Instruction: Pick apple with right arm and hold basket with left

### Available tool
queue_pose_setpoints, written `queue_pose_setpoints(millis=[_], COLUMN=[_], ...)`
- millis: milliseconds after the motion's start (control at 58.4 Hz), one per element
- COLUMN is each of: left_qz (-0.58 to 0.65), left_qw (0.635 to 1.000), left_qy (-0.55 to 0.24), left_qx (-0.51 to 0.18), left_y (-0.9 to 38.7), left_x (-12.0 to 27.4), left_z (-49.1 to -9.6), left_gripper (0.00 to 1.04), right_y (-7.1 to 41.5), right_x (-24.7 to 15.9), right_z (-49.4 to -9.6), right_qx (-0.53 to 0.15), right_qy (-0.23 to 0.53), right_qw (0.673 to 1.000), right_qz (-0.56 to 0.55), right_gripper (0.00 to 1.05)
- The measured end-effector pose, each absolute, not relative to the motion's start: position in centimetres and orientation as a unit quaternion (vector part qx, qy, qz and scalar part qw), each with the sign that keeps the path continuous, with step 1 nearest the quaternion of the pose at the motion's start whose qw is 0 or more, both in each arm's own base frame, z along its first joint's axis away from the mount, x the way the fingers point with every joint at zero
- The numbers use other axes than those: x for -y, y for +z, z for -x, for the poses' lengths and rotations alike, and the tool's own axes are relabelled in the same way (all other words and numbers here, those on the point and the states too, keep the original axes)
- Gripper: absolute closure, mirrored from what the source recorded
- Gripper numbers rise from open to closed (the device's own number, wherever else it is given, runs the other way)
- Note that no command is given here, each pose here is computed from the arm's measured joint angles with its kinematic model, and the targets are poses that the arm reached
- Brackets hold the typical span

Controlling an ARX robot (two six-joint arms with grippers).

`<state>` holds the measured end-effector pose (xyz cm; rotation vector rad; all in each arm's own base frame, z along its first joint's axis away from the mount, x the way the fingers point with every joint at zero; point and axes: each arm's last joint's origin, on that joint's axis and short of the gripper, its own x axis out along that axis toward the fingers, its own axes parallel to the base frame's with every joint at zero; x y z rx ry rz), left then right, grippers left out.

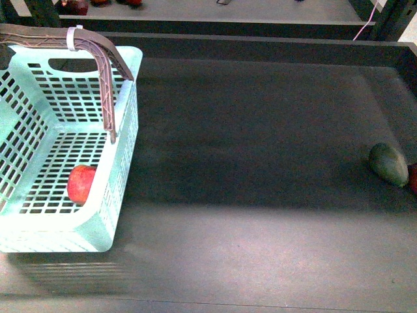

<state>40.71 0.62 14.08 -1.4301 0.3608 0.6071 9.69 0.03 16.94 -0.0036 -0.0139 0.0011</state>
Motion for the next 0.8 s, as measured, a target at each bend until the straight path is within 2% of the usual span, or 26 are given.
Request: queue_pose_setpoints(millis=[68, 103, 205, 325, 531, 805], left_qz=[0.641, 0.641, 0.641, 0.646, 0.655, 0.655], left_qw=[0.697, 0.696, 0.694, 0.694, 0.692, 0.689], left_qy=[0.276, 0.276, 0.275, 0.264, 0.249, 0.253], left_qx=[-0.165, -0.168, -0.177, -0.176, -0.174, -0.178], left_y=[14.1, 14.1, 14.5, 15.9, 18.5, 20.4], left_x=[-0.6, -0.6, -0.6, -0.5, -0.5, -1.0], left_z=[-40.6, -40.5, -40.1, -39.7, -37.3, -33.6], left_gripper=[0.9, 0.86, 0.63, 0.45, 0.08, 0.07], right_y=[16.9, 16.9, 16.9, 16.9, 16.9, 16.9], right_x=[0.0, 0.0, 0.0, 0.0, 0.0, 0.0], right_z=[-9.7, -9.7, -9.7, -9.7, -9.7, -9.7], right_qx=[0.007, 0.007, 0.007, 0.007, 0.007, 0.007], right_qy=[0.001, 0.001, 0.001, 0.001, 0.001, 0.001], right_qw=[1.0, 1.0, 1.0, 1.0, 1.0, 1.0], right_qz=[0.002, 0.002, 0.002, 0.002, 0.002, 0.002], right_gripper=[0.09, 0.09, 0.09, 0.09, 0.09, 0.09])
